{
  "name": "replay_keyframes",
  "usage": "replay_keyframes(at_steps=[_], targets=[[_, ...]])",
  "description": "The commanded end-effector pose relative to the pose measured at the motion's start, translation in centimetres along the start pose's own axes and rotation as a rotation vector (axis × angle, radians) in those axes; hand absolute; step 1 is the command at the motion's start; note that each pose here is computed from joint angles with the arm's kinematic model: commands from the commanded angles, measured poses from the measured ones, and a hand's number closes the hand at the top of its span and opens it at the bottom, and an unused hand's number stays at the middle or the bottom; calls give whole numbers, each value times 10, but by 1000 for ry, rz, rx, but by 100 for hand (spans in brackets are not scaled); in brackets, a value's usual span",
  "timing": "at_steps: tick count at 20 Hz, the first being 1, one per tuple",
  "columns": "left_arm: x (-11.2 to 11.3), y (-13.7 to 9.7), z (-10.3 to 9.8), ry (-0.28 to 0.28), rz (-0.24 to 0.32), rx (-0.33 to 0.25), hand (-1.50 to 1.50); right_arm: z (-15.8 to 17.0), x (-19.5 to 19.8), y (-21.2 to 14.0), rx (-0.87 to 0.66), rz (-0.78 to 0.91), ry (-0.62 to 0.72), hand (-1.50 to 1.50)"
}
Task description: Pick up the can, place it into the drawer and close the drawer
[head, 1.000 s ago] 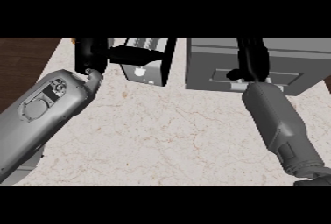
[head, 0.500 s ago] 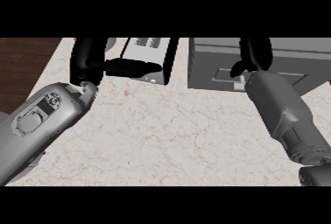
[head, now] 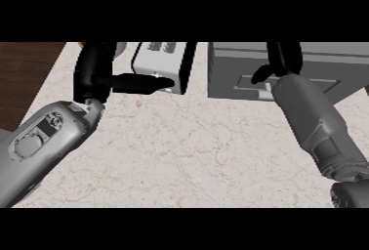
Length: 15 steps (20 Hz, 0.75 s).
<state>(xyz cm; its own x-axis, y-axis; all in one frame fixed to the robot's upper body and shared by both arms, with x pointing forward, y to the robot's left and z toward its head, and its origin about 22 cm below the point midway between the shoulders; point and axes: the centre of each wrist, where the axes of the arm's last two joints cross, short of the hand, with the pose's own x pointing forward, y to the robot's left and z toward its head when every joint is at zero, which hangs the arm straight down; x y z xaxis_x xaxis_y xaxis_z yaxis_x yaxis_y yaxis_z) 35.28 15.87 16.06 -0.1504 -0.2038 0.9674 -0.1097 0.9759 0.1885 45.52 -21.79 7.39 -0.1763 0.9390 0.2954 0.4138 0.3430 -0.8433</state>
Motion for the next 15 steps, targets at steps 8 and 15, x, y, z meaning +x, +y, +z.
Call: replay_keyframes(at_steps=[8, 15], targets=[[-12, 9, 8, 7, -2, 21, -150, -26, 50, -7, -122, -552, 80, -150], [-21, 24, 19, 17, 1, 35, -150, -33, 52, -13, -125, -693, 124, -150]])
